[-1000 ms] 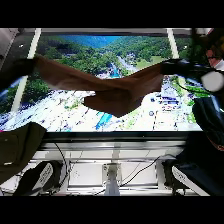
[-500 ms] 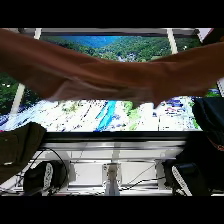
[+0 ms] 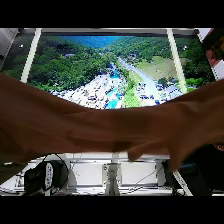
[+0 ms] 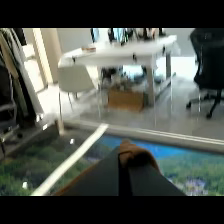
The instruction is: Fold the clothes and pants, and hang the long-sleeved shirts on hangers.
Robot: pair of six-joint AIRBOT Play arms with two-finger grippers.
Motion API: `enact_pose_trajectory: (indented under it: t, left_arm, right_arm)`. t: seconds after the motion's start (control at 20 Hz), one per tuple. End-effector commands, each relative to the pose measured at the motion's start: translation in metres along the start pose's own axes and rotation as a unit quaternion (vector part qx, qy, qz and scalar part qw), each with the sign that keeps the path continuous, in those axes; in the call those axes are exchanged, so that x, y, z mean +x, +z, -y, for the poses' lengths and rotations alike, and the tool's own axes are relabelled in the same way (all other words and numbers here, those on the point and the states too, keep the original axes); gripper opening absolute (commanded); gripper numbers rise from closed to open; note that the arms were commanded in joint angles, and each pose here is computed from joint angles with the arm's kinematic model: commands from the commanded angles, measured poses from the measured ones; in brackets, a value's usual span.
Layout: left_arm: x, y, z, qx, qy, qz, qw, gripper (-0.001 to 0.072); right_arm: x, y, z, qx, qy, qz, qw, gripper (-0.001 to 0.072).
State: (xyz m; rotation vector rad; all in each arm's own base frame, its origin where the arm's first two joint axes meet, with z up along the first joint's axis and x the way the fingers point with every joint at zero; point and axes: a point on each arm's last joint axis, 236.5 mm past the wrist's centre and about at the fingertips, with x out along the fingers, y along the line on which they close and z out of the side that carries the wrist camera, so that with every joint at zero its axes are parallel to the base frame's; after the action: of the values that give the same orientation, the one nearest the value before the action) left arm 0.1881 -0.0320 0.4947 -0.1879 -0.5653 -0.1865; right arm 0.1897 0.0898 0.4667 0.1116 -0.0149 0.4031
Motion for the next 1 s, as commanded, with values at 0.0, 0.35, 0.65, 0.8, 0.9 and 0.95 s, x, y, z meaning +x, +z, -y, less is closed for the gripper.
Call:
enact_pose_trajectory:
  t: [0.0,0.35,0.65,0.8,0.9,0.95]
  left_arm:
    - [0.028,-0.047,-0.026,-0.040,0.010,-0.060,0.997,0.0025]
    - [0.071,-0.278,-0.091,-0.178,0.007,-0.327,0.928,0.0026]
    - [0.055,-0.460,-0.163,-0.218,0.103,-0.439,0.865,0.0027]
    - [0.043,-0.508,-0.175,-0.269,0.138,-0.454,0.838,0.0027]
    - [0.037,-0.523,-0.184,-0.287,0.159,-0.453,0.829,0.0027]
    - [0.035,-0.526,-0.189,-0.285,0.166,-0.454,0.828,0.0027]
  right_arm:
    - [0.063,-0.053,0.026,0.027,-0.010,-0.105,0.994,0.0018]
    - [0.215,-0.228,0.101,0.093,-0.046,-0.321,0.941,0.0017]
    - [0.304,-0.327,0.154,0.125,-0.086,-0.327,0.933,0.0018]
    - [0.326,-0.355,0.171,0.130,-0.101,-0.318,0.934,0.0018]
    - [0.331,-0.369,0.176,0.131,-0.106,-0.322,0.932,0.0018]
    - [0.329,-0.376,0.177,0.129,-0.106,-0.333,0.928,0.0017]
